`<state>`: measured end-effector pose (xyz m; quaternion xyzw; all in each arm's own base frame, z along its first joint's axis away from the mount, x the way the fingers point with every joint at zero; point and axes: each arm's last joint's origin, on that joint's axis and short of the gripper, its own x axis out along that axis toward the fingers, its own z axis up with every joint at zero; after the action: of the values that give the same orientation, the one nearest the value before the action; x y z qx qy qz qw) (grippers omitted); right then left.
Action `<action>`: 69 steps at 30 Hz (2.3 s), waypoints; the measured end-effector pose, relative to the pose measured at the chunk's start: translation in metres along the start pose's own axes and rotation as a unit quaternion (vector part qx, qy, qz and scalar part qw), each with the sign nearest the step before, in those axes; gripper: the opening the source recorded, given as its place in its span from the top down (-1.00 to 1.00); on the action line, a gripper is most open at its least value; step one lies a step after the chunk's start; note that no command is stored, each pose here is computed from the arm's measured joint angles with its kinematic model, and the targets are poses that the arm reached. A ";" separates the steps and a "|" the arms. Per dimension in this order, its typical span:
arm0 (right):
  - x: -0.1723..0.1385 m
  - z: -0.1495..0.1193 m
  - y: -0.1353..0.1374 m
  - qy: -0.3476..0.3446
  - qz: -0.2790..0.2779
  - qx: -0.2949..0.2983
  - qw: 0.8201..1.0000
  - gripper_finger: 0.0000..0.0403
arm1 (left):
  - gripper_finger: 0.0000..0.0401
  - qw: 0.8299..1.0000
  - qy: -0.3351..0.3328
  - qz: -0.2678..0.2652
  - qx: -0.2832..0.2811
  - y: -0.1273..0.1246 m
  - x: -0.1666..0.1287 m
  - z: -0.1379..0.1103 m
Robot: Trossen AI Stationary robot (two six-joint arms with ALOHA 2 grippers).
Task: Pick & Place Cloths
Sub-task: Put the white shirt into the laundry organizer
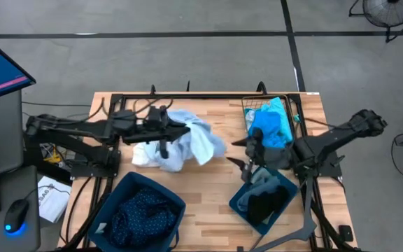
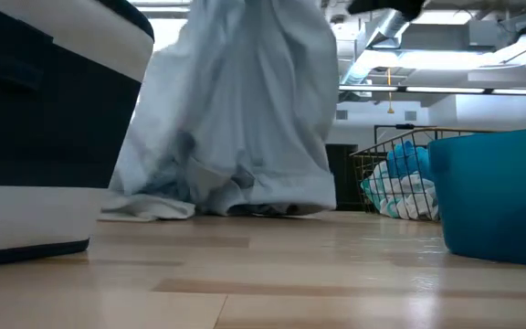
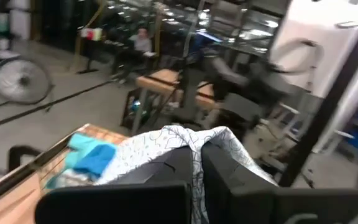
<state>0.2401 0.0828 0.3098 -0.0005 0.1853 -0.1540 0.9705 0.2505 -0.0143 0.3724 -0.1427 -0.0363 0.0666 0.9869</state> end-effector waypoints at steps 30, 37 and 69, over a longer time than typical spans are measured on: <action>0.161 0.027 -0.030 -0.078 0.115 0.016 0.990 -0.86 | 1.00 0.982 -0.154 -0.107 0.004 -0.010 0.005 0.025; 0.192 0.045 -0.030 -0.030 0.109 0.000 0.994 0.08 | 1.00 0.977 -0.141 -0.157 -0.026 -0.014 0.005 0.024; 0.016 0.182 -0.084 -0.167 0.149 0.022 0.974 1.00 | 0.63 0.985 0.059 0.106 0.126 -0.010 0.029 -0.045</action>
<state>0.2947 -0.0123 0.4781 0.0227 0.0154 -0.0094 0.9996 0.2842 -0.0323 0.3341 -0.0235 0.0456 0.1664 0.9847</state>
